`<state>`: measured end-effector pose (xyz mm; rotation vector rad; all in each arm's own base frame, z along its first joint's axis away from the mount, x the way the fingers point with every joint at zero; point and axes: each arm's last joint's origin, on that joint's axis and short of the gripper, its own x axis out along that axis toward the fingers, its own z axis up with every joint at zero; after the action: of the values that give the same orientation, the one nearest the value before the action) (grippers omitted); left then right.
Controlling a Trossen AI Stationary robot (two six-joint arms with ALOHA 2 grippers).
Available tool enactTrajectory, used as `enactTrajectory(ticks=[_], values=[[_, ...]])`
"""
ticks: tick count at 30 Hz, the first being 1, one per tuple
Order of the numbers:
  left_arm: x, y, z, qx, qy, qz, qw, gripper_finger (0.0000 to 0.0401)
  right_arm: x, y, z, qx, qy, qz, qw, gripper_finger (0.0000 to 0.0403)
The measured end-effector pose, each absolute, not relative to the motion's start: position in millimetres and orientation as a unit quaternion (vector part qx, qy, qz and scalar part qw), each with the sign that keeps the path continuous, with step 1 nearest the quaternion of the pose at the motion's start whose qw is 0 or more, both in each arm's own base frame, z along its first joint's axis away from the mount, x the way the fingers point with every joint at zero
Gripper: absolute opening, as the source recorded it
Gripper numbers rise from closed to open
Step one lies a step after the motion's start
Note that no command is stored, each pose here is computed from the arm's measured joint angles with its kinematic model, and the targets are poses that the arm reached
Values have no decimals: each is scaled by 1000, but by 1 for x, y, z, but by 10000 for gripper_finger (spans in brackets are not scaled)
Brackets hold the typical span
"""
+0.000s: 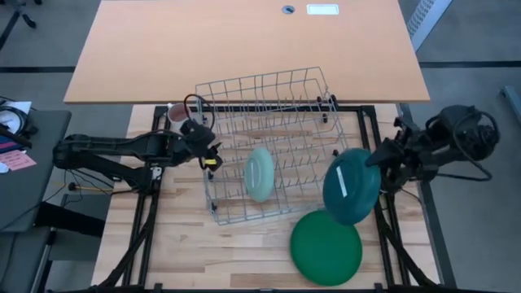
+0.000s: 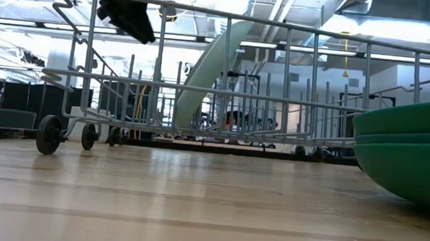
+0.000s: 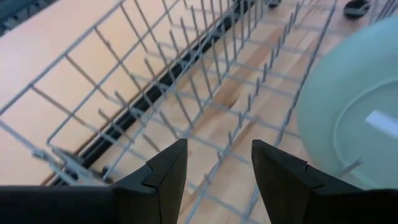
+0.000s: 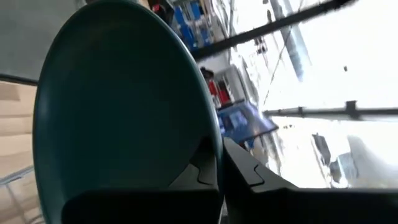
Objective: Sort dishes
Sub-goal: Put the dark blue plate in the dish rack
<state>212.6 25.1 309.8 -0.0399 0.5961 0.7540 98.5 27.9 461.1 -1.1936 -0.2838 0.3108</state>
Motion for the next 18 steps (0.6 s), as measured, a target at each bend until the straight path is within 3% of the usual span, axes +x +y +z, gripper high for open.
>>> enactTrajectory(ticks=[8,18], values=[[217,24,313,-24,275,333,902,172,129,15,500,-584,-160,165,778,4],[217,23,312,-22,280,324,903,172,121,-29,580,-645,-167,83,741,4]])
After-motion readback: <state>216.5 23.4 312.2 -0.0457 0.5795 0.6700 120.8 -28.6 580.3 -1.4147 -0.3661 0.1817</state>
